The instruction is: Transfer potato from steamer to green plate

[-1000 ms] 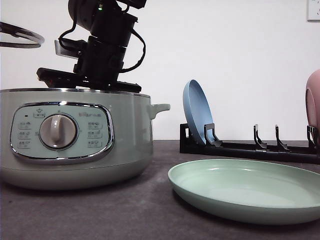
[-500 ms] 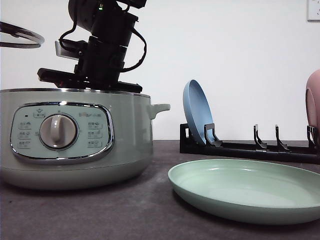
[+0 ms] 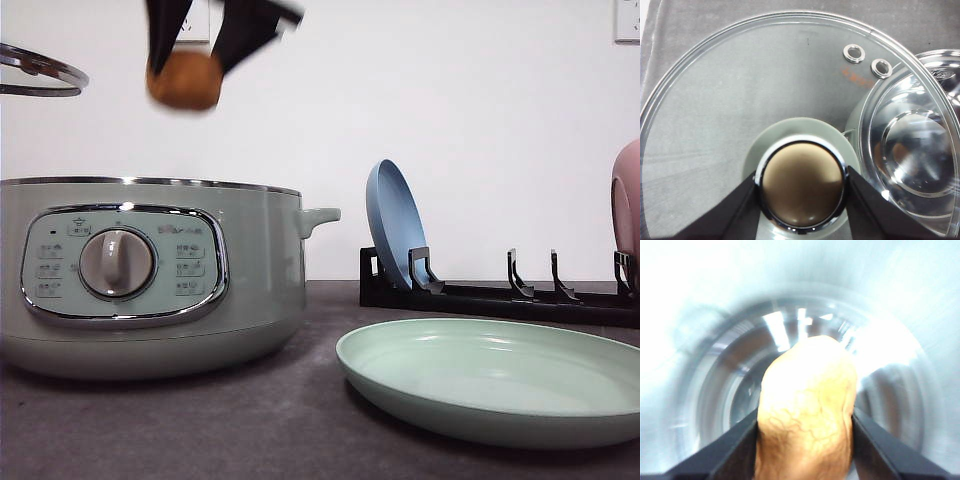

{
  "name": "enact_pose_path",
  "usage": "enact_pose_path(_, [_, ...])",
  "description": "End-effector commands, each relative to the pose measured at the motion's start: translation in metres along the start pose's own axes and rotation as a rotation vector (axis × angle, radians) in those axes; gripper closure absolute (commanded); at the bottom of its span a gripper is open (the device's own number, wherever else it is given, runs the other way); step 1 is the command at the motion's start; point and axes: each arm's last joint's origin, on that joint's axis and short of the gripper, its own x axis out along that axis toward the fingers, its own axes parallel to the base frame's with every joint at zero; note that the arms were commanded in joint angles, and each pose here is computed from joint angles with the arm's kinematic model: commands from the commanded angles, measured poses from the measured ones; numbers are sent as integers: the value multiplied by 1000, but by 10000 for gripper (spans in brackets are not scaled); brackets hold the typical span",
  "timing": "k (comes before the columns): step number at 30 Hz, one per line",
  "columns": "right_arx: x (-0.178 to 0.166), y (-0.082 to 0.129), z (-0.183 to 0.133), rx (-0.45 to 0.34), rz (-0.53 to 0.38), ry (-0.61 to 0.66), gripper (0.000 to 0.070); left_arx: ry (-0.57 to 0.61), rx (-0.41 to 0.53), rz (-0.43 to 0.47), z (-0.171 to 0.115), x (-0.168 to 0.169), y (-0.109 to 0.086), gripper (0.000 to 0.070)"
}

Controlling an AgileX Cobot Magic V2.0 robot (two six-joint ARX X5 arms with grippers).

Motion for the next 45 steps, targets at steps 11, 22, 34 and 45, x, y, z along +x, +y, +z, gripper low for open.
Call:
enact_pose_path(11, [-106, -36, -6, 47, -69, -46, 516, -71, 3, -18, 5, -10, 0, 699])
enact_pose_path(22, [-149, -57, -61, 103, -128, -57, 516, -73, 4, -35, 6, -10, 0, 699])
enact_pose_path(34, [-118, -64, -172, 251, -150, -43, 517, -76, 22, -92, 6, -11, -6, 699])
enact_pose_path(45, [-58, -67, -233, 426, -130, 6, 517, -76, 50, -120, 5, -12, -14, 699])
